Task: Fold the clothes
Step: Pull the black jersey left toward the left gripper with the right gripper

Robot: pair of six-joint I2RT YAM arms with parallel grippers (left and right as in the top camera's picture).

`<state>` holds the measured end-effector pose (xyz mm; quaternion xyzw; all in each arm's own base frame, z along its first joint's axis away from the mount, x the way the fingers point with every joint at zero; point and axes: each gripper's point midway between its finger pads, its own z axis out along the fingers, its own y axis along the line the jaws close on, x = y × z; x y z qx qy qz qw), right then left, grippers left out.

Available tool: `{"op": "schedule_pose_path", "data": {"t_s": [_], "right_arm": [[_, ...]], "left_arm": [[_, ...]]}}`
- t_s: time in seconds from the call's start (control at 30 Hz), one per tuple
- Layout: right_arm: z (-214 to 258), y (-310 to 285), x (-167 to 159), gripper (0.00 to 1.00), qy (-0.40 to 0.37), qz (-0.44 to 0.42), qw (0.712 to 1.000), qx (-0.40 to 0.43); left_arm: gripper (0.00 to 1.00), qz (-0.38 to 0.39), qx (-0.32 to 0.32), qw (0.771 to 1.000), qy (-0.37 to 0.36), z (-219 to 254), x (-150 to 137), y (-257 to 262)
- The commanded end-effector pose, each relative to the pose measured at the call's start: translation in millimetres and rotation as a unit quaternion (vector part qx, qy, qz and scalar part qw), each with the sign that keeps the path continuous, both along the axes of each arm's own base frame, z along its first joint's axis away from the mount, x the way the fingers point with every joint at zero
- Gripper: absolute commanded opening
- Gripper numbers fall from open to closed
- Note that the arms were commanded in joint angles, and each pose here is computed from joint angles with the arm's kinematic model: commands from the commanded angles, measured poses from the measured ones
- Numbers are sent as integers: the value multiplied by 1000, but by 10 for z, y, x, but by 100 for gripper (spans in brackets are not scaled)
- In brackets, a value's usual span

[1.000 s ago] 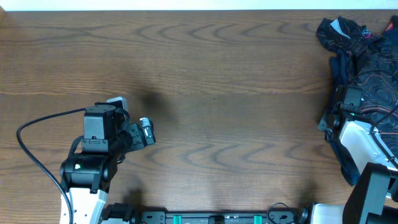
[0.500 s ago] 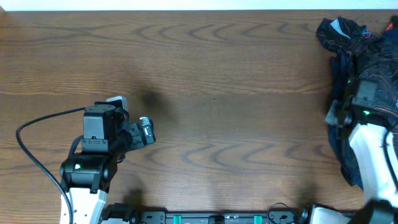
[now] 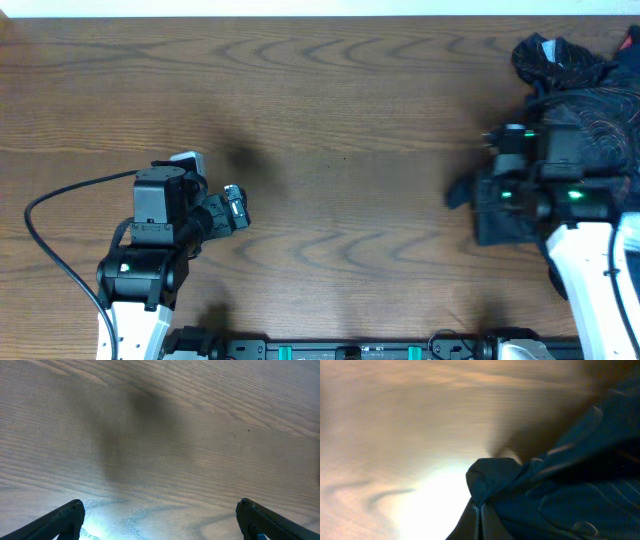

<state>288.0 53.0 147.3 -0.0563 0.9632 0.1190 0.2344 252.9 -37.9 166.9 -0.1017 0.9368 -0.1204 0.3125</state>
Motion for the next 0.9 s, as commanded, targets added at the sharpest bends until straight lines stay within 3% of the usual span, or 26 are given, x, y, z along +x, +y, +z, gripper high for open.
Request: {"op": "schedule_pose_path", "data": {"t_s": [0.0, 0.4, 0.6, 0.7, 0.77, 0.83, 0.87], "right_arm": [[35, 623, -123, 1, 0, 115, 992, 50], [-223, 2088, -90, 1, -62, 292, 952, 65], [-308, 2591, 202, 3, -134, 295, 942, 88], [-284, 2608, 395, 31, -166, 270, 945, 83], [-242, 2465, 565, 44, -184, 225, 955, 61], [-123, 2282, 698, 73, -200, 187, 961, 48], [-51, 2205, 736, 82, -206, 176, 961, 47]], "left_arm": [[98, 5, 4, 1000, -8, 51, 27, 16], [98, 5, 3, 1000, -9, 54, 30, 16], [98, 5, 3, 1000, -15, 75, 57, 14], [98, 5, 3, 1000, -18, 84, 66, 12], [98, 5, 2, 1000, -19, 86, 69, 12], [98, 2, -1, 1000, -20, 92, 74, -3], [98, 0, -4, 1000, -21, 97, 80, -17]]}}
